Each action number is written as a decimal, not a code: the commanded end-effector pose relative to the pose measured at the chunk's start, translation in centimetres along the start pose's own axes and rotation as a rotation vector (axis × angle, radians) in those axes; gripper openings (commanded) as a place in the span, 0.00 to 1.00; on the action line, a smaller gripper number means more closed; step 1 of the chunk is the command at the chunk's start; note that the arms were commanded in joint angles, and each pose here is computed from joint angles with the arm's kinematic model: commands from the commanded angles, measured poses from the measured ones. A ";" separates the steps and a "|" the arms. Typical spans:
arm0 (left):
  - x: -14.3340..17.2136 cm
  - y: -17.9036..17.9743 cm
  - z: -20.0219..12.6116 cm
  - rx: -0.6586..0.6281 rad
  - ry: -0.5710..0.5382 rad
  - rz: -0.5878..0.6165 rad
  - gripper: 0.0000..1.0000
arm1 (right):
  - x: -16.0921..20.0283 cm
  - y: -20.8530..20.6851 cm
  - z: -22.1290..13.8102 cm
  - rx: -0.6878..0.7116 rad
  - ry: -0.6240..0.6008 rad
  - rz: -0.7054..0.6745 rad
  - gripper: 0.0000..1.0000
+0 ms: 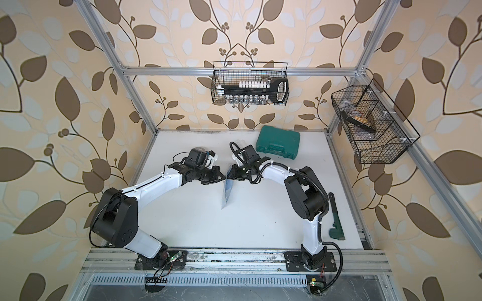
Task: Open the ruler set and take out the ruler
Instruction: Take out the ruler from the ruler set bag.
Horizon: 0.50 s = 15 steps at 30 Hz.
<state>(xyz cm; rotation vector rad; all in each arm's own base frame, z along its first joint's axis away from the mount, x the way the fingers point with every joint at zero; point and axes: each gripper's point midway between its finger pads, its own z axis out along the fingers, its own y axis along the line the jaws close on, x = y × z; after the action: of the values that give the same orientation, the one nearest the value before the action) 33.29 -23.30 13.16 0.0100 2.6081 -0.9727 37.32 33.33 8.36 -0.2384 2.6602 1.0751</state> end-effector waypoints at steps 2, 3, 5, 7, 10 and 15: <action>-0.6 -1.0 0.0 0.023 -0.021 0.026 0.00 | 0.0 0.1 0.4 0.016 0.022 -0.010 0.17; -0.6 -1.0 0.0 0.023 -0.022 0.028 0.00 | 0.0 0.0 0.5 0.017 0.024 -0.008 0.16; -0.7 -1.1 0.0 0.023 -0.023 0.028 0.00 | 0.0 0.0 0.5 0.018 0.024 -0.008 0.13; -0.6 -1.0 0.1 0.023 -0.020 0.029 0.00 | 0.0 0.0 0.4 0.022 0.023 -0.007 0.11; -0.6 -1.0 0.1 0.022 -0.019 0.028 0.00 | 0.0 -0.1 0.5 0.023 0.025 -0.007 0.07; -0.6 -0.9 0.3 0.024 -0.018 0.024 0.00 | -0.1 -0.1 0.7 0.024 0.030 -0.004 0.00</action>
<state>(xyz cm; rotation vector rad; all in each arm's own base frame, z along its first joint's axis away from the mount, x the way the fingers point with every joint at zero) 33.32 -23.32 13.01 0.0087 2.6114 -0.9724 37.36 33.34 8.44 -0.2415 2.6788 1.0649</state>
